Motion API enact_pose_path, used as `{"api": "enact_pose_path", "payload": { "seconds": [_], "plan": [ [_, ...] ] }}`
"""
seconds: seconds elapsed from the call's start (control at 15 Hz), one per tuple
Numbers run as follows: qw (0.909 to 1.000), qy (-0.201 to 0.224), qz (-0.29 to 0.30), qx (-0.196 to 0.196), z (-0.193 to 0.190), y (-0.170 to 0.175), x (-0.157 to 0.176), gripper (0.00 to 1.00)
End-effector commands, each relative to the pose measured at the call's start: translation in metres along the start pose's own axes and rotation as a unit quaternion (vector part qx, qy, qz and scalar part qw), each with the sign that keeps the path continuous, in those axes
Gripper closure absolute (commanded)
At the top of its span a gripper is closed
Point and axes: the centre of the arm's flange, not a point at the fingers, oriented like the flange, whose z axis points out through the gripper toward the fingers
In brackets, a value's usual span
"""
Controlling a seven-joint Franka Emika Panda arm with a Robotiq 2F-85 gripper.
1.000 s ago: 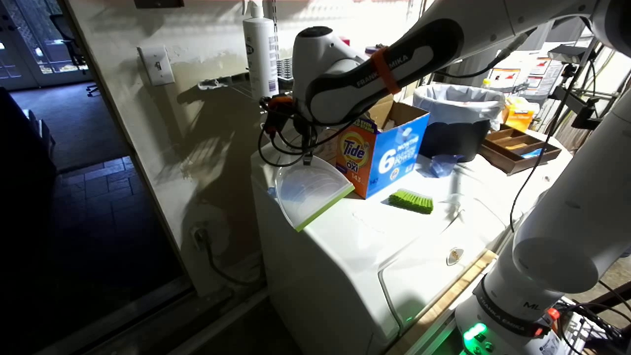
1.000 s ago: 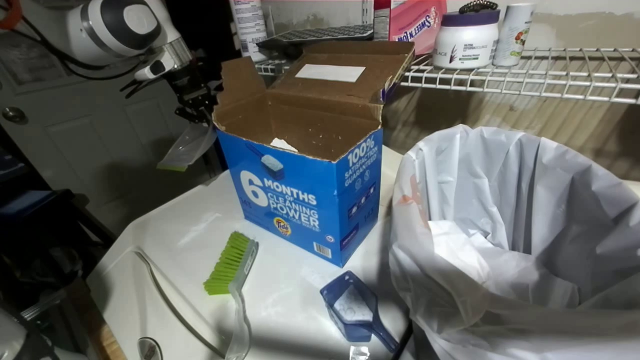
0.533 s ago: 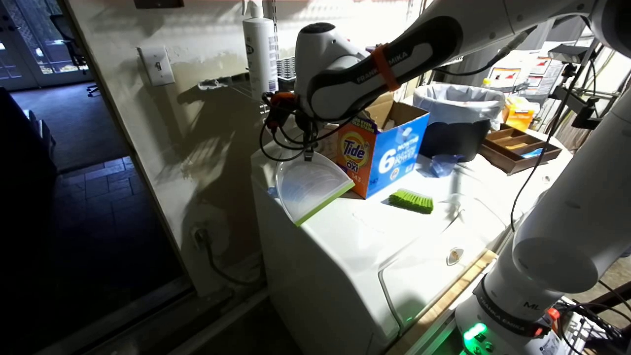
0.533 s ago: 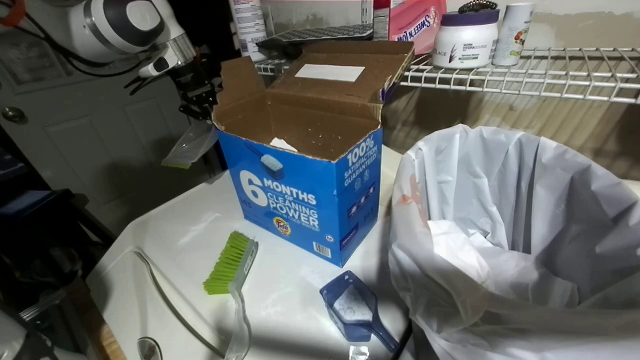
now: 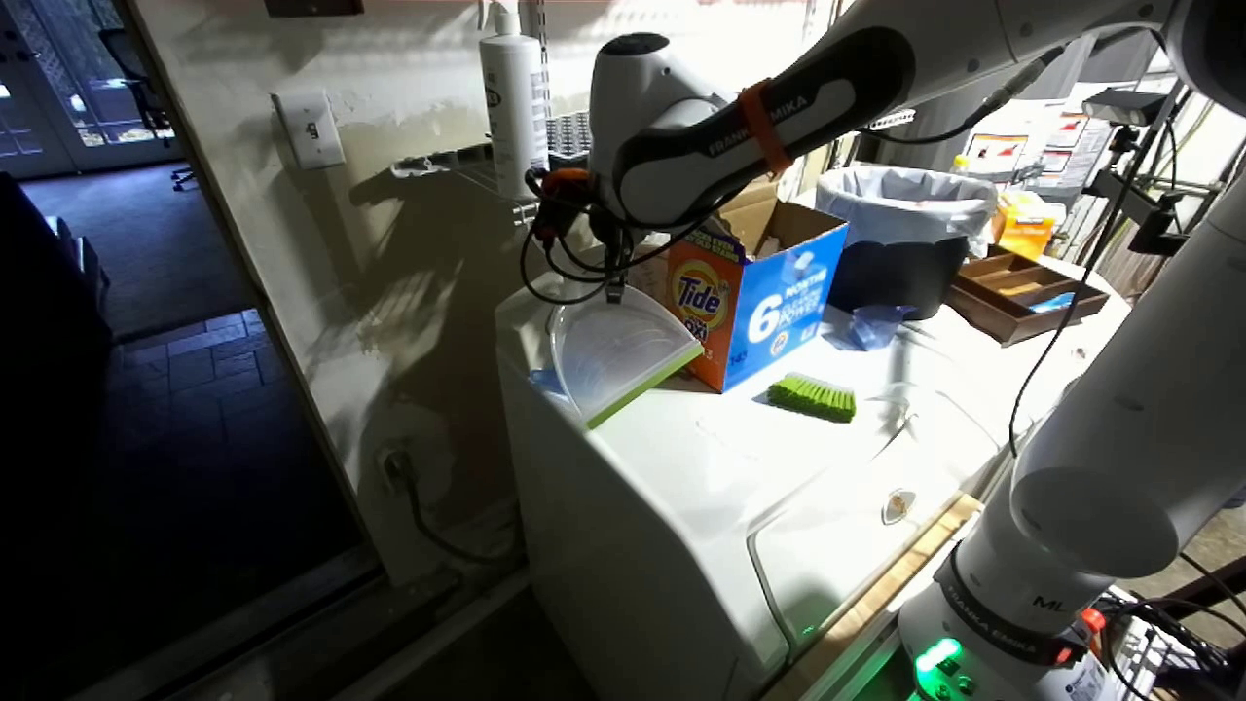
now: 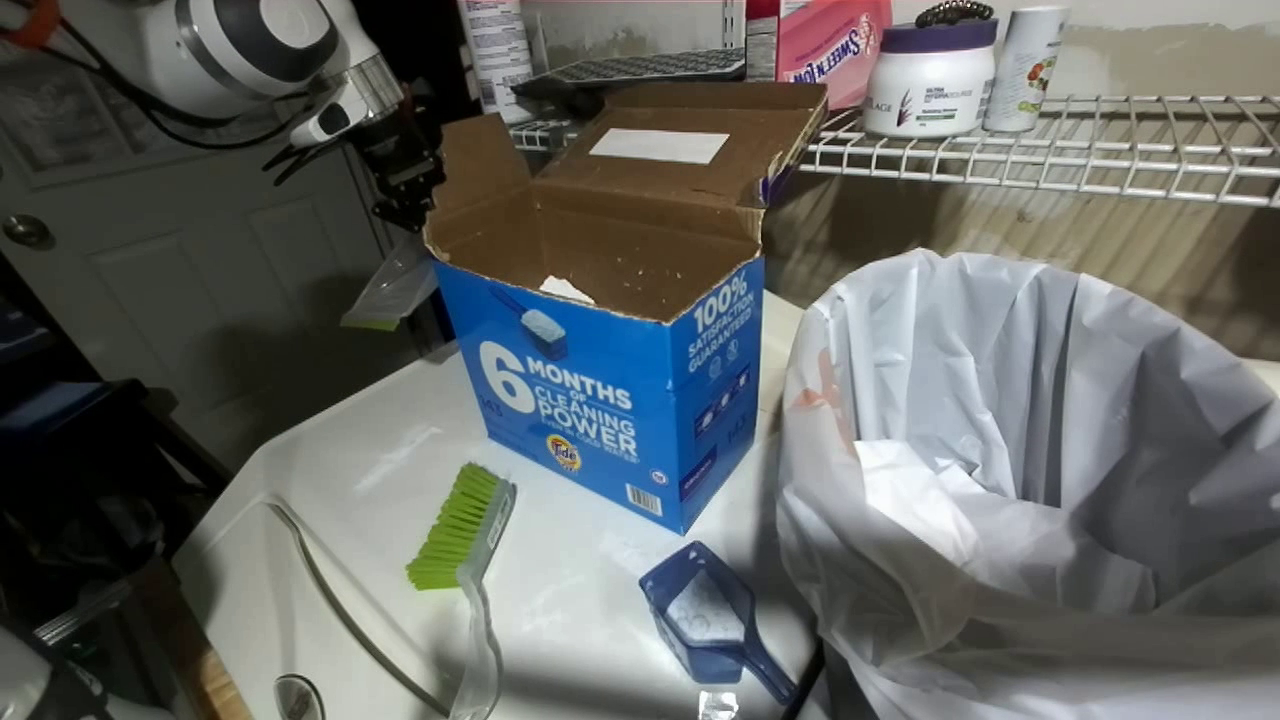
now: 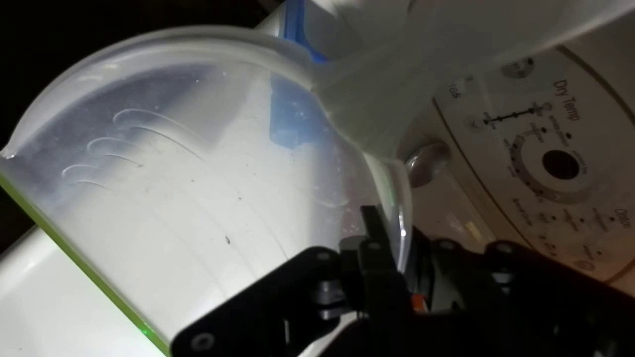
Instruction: Move the dustpan forward
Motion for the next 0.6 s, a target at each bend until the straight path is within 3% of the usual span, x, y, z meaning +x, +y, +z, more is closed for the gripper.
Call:
{"api": "enact_pose_path", "payload": {
  "seconds": [0.0, 0.53],
  "plan": [
    [0.9998, -0.002, -0.008, 0.016, 0.005, 0.021, -0.028, 0.98],
    [0.9881, -0.062, -0.14, -0.01, 0.004, 0.034, -0.037, 0.98]
  ]
}}
